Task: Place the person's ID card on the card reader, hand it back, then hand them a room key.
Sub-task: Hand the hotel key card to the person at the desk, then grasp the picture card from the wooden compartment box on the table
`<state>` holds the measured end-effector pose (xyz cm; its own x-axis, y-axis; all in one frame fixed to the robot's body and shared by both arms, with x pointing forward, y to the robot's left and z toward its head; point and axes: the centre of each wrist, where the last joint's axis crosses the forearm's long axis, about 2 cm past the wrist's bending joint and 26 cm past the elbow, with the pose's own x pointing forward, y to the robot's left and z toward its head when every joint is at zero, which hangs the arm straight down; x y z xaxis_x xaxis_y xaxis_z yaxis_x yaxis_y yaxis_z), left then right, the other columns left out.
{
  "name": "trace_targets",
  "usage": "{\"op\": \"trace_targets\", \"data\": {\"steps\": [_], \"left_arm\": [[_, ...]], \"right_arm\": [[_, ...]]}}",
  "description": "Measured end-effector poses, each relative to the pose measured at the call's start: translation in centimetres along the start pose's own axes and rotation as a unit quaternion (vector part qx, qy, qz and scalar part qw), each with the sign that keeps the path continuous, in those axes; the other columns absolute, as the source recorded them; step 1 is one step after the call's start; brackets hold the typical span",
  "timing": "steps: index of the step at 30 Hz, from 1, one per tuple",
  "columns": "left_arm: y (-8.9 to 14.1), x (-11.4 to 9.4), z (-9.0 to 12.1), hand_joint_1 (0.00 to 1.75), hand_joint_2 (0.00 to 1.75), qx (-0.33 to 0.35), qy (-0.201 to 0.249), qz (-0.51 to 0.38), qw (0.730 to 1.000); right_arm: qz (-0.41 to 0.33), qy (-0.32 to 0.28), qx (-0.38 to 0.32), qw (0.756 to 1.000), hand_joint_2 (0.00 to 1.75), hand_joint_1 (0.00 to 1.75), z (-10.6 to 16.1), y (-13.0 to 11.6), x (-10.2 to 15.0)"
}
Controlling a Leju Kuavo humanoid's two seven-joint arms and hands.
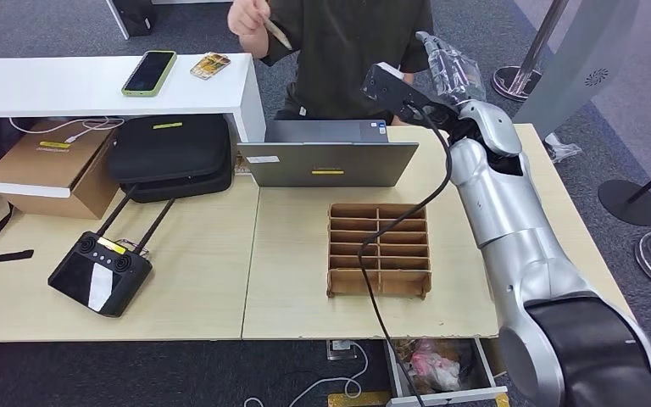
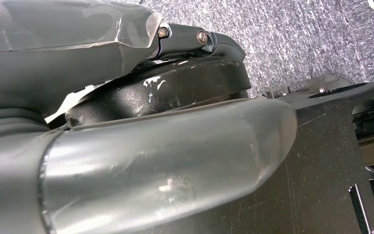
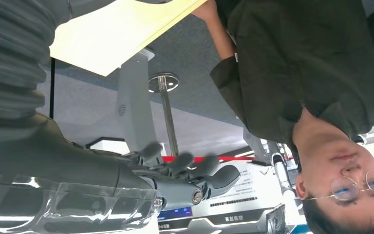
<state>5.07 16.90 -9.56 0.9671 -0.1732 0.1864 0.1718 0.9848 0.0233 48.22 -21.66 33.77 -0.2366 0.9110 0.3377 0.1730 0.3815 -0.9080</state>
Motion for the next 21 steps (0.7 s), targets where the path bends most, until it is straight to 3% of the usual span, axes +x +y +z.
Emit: {"op": "trace_targets", "data": {"steps": [10,21], "left_arm": [[0.0,0.0,0.0,0.00,0.00,0.002,0.000,0.001,1.000],[0.0,-0.1,0.0,0.00,0.00,0.001,0.000,0.010,1.000]], "right_arm": [[-0.001,0.000,0.001,1.000,1.75,0.00,0.3,0.5,-0.5],[0.012,0.014,0.008,1.000,1.75,0.00,1.3,0.6,-4.1]]}}
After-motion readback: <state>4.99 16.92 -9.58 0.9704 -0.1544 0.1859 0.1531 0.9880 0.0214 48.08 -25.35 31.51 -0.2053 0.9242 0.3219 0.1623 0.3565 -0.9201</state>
